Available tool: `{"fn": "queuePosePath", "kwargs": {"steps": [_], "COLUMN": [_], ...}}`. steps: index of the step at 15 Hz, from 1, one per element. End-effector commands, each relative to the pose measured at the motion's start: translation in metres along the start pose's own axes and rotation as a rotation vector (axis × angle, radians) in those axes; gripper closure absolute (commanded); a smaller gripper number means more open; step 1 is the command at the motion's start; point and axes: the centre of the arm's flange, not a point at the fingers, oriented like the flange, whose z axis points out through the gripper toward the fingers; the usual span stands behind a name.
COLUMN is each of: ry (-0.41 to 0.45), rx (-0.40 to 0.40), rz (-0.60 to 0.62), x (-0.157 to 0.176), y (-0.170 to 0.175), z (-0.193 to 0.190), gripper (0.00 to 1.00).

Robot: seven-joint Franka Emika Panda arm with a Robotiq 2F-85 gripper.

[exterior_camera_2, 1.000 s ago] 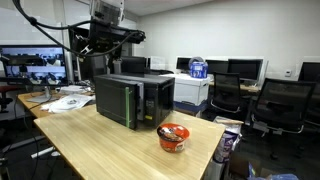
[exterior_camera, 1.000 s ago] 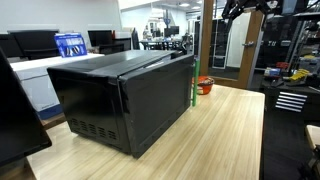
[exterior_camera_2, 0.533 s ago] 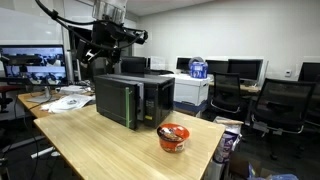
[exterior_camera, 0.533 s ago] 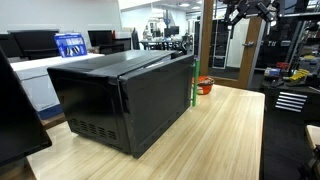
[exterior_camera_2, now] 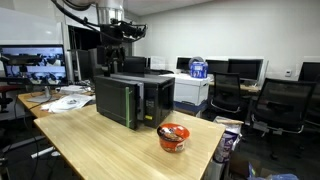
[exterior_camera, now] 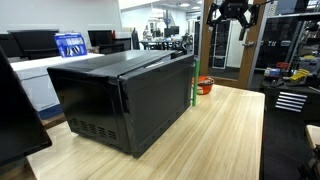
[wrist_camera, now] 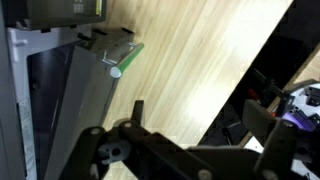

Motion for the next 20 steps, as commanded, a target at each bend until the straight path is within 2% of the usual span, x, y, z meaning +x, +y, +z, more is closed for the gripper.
{"fn": "queuePosePath", "kwargs": {"steps": [1,5,6,8,12,14,16,20], "ry": [-0.012,0.070,0.051,0.059,0.060,0.080,0.077,0.046], "rx": [-0.182,-0.427,-0.349,-0.379,-0.384,-0.377,-0.317,-0.245], "rz": [-0.014,0.031,0.066,0.067,0.070,0.019,-0.104,-0.298], "x": [0.009,0.016,0.018,0.017,0.016,0.019,0.021,0.016], "y": [0.017,0.024,0.027,0.026,0.026,0.021,0.015,0.013], "z": [0.026,0.045,0.035,0.037,0.037,0.032,0.029,0.027], "gripper": [0.00,0.00,0.00,0.00,0.00,0.00,0.00,0.00]}}
